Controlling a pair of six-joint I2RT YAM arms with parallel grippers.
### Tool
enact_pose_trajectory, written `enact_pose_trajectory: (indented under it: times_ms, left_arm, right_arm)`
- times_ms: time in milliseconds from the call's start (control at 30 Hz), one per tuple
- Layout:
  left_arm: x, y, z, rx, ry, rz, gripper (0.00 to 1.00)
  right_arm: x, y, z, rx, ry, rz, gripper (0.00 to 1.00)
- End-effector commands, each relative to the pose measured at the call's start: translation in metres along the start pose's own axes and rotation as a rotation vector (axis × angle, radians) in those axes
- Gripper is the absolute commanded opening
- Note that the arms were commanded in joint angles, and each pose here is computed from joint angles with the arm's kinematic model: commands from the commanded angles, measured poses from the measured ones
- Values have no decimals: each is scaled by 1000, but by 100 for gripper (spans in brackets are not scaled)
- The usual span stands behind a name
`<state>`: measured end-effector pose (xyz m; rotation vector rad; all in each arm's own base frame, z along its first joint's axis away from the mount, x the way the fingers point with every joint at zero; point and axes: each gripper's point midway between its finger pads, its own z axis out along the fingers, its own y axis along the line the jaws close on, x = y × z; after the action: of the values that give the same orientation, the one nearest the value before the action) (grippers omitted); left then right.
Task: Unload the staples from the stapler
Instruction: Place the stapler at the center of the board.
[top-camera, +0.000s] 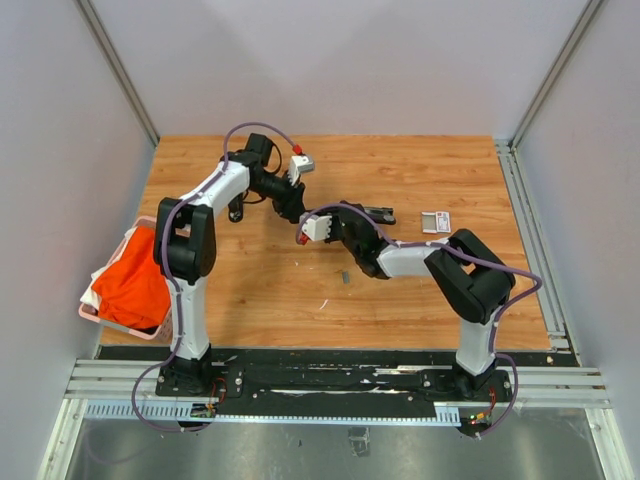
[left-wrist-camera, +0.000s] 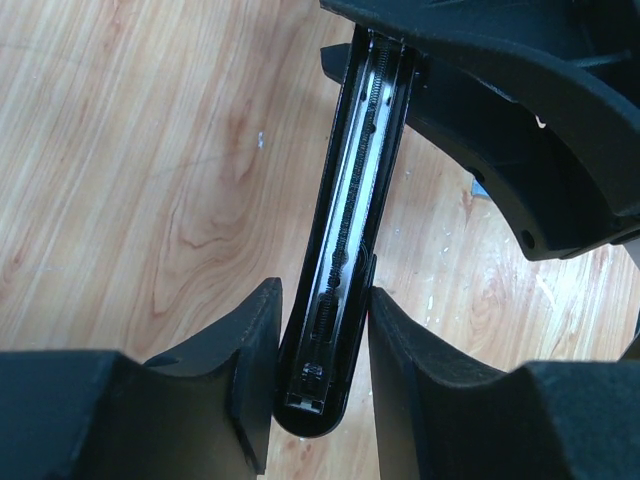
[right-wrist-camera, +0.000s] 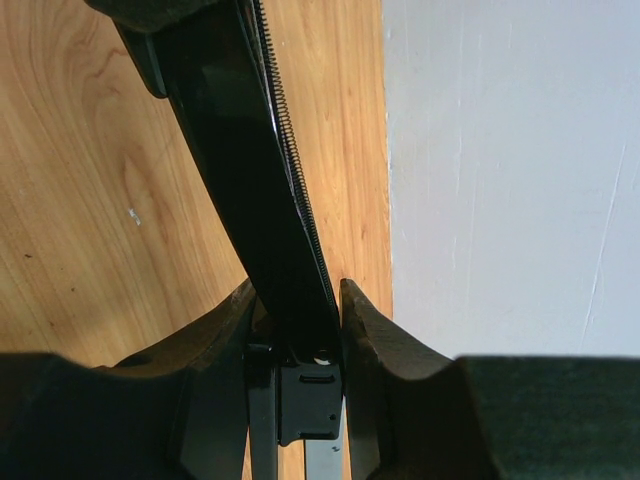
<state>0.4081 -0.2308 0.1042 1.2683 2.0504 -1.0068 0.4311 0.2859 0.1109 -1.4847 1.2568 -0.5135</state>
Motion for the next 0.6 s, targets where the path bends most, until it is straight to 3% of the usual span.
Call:
enact_pose_trajectory:
  times_ms: [0, 333, 567]
  left_arm:
    - [-6, 7, 4, -16, 1, 17, 0]
    - [2, 15, 10, -46, 33, -7, 0]
    - [6, 18, 14, -65, 44, -10, 0]
  right_arm:
    - [-19, -24, 1, 131, -38, 46, 13]
    - [-16, -12, 9, 175, -3, 51, 23]
    - [-15, 3, 11, 156, -7, 60, 44]
